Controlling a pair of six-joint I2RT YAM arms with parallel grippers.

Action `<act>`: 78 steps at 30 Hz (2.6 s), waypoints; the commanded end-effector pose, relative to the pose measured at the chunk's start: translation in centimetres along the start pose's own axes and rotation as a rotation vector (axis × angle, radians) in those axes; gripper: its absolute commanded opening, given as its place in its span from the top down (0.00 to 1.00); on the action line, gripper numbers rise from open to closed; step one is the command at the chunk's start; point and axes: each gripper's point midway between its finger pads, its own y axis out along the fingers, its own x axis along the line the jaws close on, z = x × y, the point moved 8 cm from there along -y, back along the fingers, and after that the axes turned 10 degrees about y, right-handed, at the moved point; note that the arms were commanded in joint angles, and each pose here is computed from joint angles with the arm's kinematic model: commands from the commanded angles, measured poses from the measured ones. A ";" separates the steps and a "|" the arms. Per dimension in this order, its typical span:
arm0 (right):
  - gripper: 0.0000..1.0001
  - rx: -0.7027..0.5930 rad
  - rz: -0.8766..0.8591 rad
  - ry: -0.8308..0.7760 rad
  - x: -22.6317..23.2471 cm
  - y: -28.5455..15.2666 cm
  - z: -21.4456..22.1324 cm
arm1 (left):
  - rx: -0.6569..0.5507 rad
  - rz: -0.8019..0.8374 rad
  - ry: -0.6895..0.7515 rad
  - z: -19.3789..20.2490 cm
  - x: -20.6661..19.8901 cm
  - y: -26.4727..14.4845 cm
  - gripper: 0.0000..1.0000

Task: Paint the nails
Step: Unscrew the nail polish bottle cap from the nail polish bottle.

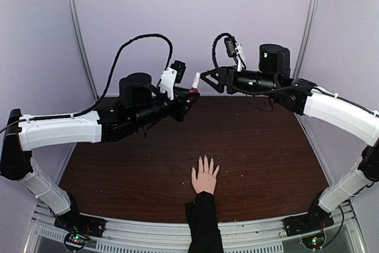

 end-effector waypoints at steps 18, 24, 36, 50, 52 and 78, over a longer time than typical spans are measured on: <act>0.66 -0.006 0.046 0.065 -0.3 2.7 0.7 | -0.029 -0.067 -0.009 -1.0 -0.1 2.1 1.00; 0.79 -0.007 0.010 0.060 0.2 2.6 0.5 | -0.044 -0.028 0.004 -1.2 -0.5 2.0 1.00; 1.00 0.001 -0.053 0.021 1.3 1.2 0.2 | -0.110 0.095 0.031 -2.6 -1.4 0.6 1.00; 1.00 -0.028 -0.324 -0.094 4.5 -1.9 -0.8 | -0.297 0.516 0.001 -4.3 -4.1 -1.9 1.00; 1.00 -0.025 -0.364 -0.112 4.9 -2.5 -0.8 | -0.333 0.591 -0.001 -4.7 -4.6 -2.5 1.00; 1.00 0.031 -0.723 -0.203 8.0 -4.8 -0.3 | -0.385 0.969 -0.014 -5.3 -6.3 -4.3 1.00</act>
